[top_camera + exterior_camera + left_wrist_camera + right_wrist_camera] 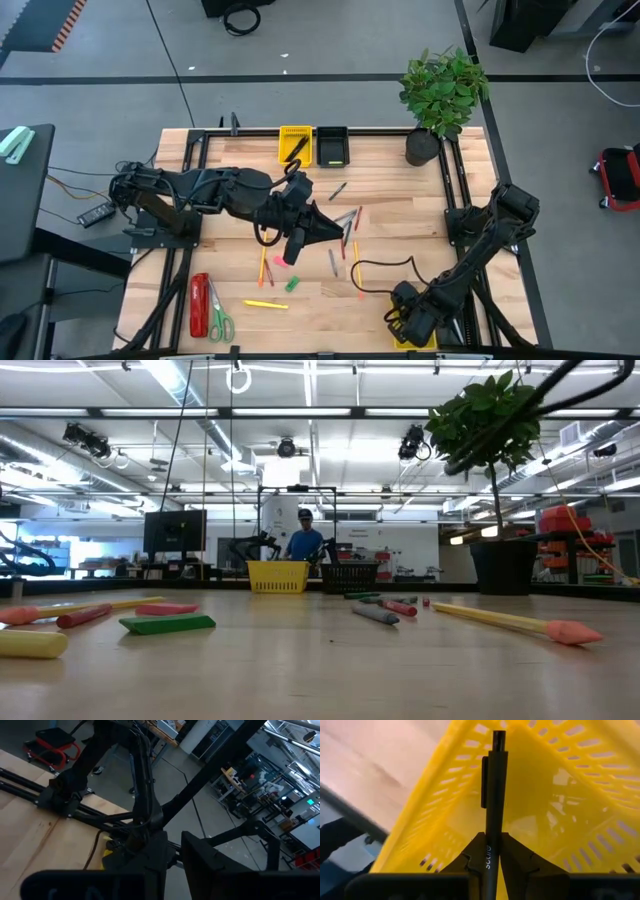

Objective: Sort crayons/erasers/pens/pencils in bins
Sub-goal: Move the black pen from the bottom yellow bin to the top yellow bin

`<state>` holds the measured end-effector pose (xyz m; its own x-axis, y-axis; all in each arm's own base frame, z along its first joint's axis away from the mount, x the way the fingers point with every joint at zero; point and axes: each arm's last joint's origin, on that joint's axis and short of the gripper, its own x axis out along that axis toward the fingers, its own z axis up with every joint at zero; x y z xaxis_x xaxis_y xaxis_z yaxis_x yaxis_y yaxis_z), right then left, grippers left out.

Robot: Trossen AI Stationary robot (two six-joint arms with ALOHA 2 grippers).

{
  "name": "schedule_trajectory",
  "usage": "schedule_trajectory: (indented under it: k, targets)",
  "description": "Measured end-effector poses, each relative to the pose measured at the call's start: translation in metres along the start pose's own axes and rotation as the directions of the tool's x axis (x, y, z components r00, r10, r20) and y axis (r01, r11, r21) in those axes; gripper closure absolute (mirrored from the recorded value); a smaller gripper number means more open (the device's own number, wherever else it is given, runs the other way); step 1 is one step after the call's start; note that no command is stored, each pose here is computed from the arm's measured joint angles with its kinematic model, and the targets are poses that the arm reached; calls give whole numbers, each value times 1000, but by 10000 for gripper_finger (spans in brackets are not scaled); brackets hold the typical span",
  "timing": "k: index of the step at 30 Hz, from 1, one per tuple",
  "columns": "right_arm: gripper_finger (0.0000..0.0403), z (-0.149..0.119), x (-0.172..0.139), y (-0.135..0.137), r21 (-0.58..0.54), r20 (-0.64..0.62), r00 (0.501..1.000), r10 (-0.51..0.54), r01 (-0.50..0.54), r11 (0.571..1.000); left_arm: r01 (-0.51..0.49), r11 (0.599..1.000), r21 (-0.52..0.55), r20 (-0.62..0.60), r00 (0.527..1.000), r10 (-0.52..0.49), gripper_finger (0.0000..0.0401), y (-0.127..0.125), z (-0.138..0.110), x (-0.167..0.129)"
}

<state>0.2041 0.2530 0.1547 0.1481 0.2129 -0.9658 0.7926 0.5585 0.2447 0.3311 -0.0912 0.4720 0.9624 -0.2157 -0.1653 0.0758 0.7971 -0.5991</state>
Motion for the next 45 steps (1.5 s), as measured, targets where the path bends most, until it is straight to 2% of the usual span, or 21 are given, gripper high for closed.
schedule_trajectory:
  k: [6, 17, 24, 30, 33, 36, 39, 42, 45]
  targets:
    - [351, -2, -8, 7, 1, -5, 1000, 12, -12, 1000, 0, 1000, 2, 0, 1000, 0, 336, 0, 0, 0]
    - [351, -1, -12, 3, -1, 12, 998, -59, 59, 998, 0, 1000, 3, 0, 1000, 0, 344, 0, 0, 0]
    - [351, -1, -24, 4, -1, 4, 1000, -20, 20, 1000, 1, 1000, 0, 1, 1000, -1, 340, 0, 0, 0]
    - [351, 6, -50, 0, 16, 19, 1000, 14, -14, 1000, -1, 1000, 3, 2, 1000, 1, 346, 1, 1, 0]
    - [351, 11, -66, -1, 27, 57, 996, 74, -76, 997, -12, 1000, 9, -2, 1000, 12, 344, 3, 1, 0]
    - [351, 20, -83, -1, 33, 126, 982, 143, -148, 988, -38, 999, 16, -14, 999, 39, 342, 8, 2, 0]
    - [351, 37, -101, -2, 18, 242, 947, 212, -223, 975, -74, 997, 14, -28, 997, 74, 343, 15, 4, -2]
    - [351, 62, -116, -1, 9, 351, 901, 256, -276, 961, -117, 993, 3, -31, 993, 117, 347, 25, 10, -6]
    - [351, 92, -127, 4, -36, 408, 859, 311, -325, 945, -167, 986, -4, -20, 986, 167, 348, 35, 19, -16]
